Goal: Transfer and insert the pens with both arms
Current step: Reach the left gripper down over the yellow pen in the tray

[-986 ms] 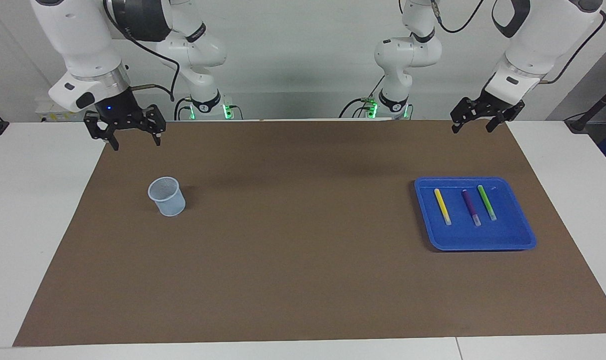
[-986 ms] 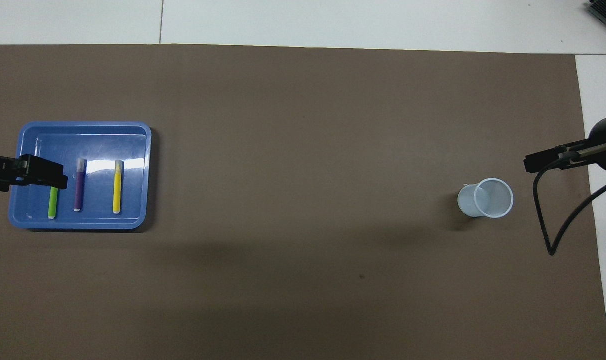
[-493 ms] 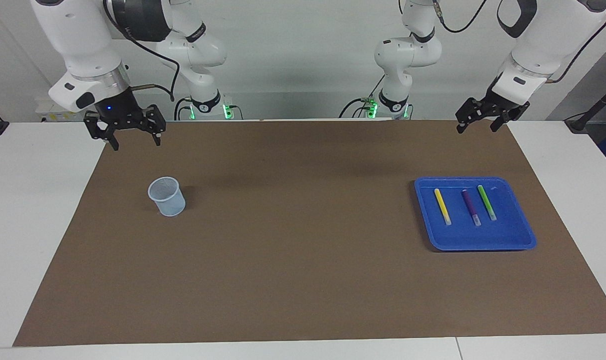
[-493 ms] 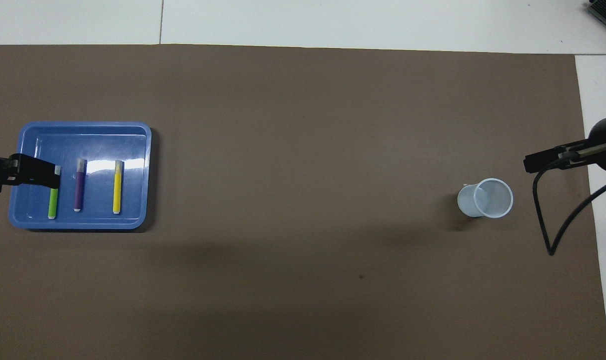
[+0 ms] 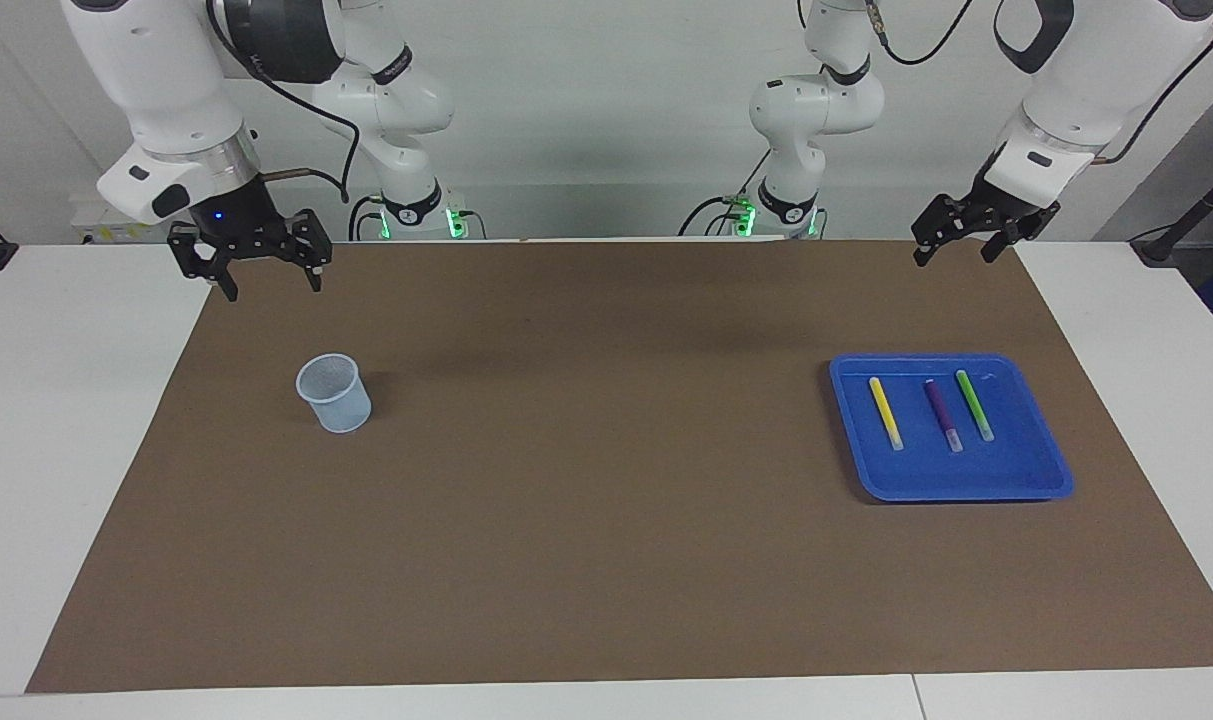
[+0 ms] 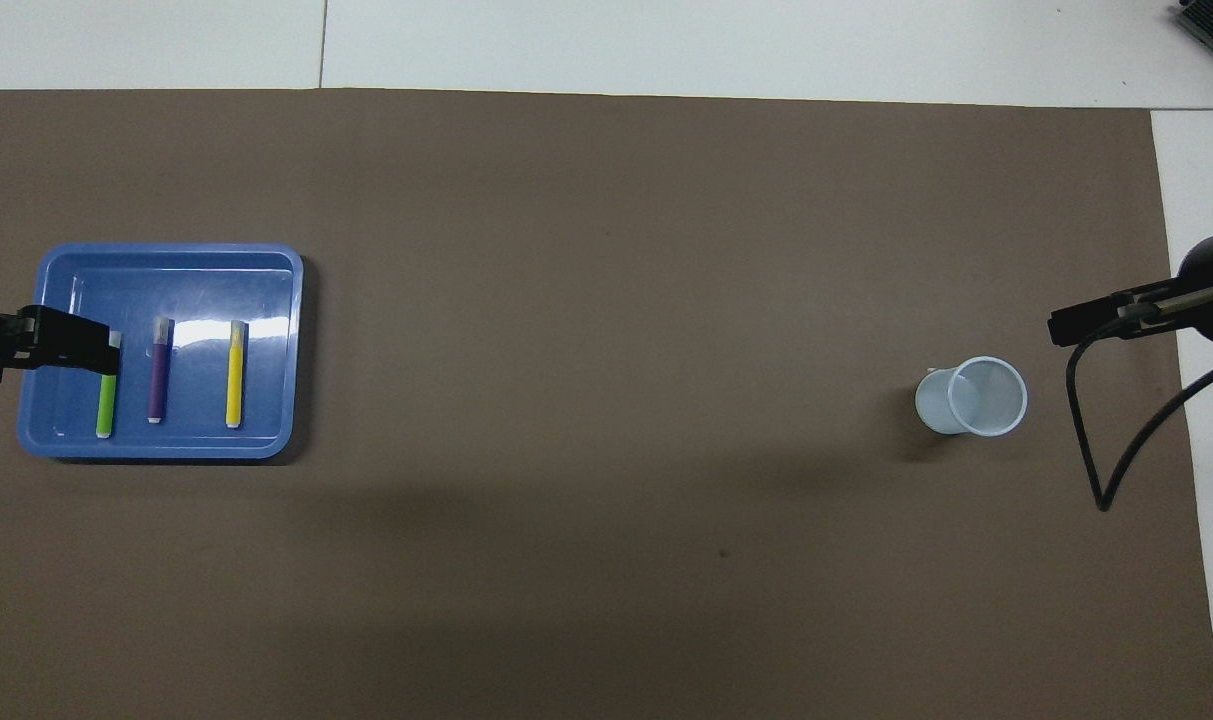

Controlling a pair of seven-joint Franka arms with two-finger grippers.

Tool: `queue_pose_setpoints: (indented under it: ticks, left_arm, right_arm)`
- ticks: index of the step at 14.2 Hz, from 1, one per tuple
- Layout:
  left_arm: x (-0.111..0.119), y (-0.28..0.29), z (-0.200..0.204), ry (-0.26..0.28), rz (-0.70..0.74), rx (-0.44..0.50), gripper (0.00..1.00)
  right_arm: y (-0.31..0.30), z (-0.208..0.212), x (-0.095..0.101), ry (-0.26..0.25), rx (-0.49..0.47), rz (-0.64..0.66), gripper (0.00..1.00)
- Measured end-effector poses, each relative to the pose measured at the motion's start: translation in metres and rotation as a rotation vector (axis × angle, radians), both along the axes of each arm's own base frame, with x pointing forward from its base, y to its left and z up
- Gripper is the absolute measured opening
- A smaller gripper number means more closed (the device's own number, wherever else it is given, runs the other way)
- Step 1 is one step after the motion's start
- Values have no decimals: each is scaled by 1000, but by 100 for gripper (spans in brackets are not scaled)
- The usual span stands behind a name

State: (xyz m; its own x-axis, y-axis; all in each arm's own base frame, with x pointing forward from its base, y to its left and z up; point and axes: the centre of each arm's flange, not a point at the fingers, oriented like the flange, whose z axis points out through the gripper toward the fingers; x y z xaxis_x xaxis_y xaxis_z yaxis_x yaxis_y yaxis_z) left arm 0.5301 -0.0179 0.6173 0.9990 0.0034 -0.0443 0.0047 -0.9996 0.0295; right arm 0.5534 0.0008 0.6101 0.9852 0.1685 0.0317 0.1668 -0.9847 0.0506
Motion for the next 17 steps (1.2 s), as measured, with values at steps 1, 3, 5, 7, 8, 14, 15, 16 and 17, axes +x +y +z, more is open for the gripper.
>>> queue_pose_setpoints:
  ticks: [1, 3, 5, 7, 8, 14, 15, 16, 17]
  left_arm:
    - [3, 0, -1, -21, 1, -1, 100]
    - [6, 1, -12, -43, 4, -1, 100]
    - [5, 3, -28, -55, 9, -1, 100]
    - [3, 6, -39, -60, 16, 0, 100]
    - [3, 7, -43, -65, 19, 0, 100]
    - [5, 9, -90, -86, 26, 1, 100]
    - [6, 9, -99, -85, 27, 1, 100]
    - [7, 9, -108, -83, 27, 1, 100]
    - [9, 9, -116, -79, 28, 1, 100]
  right_arm:
    - [0, 0, 0, 0, 0, 0, 100]
    - [0, 0, 0, 0, 0, 0, 100]
    - [0, 0, 0, 0, 0, 0, 100]
    - [0, 0, 0, 0, 0, 0, 100]
    - [0, 0, 0, 0, 0, 0, 100]
    - [0, 0, 0, 0, 0, 0, 100]
    - [0, 0, 0, 0, 0, 0, 100]
    - [0, 0, 0, 0, 0, 0, 100]
    - [0, 0, 0, 0, 0, 0, 100]
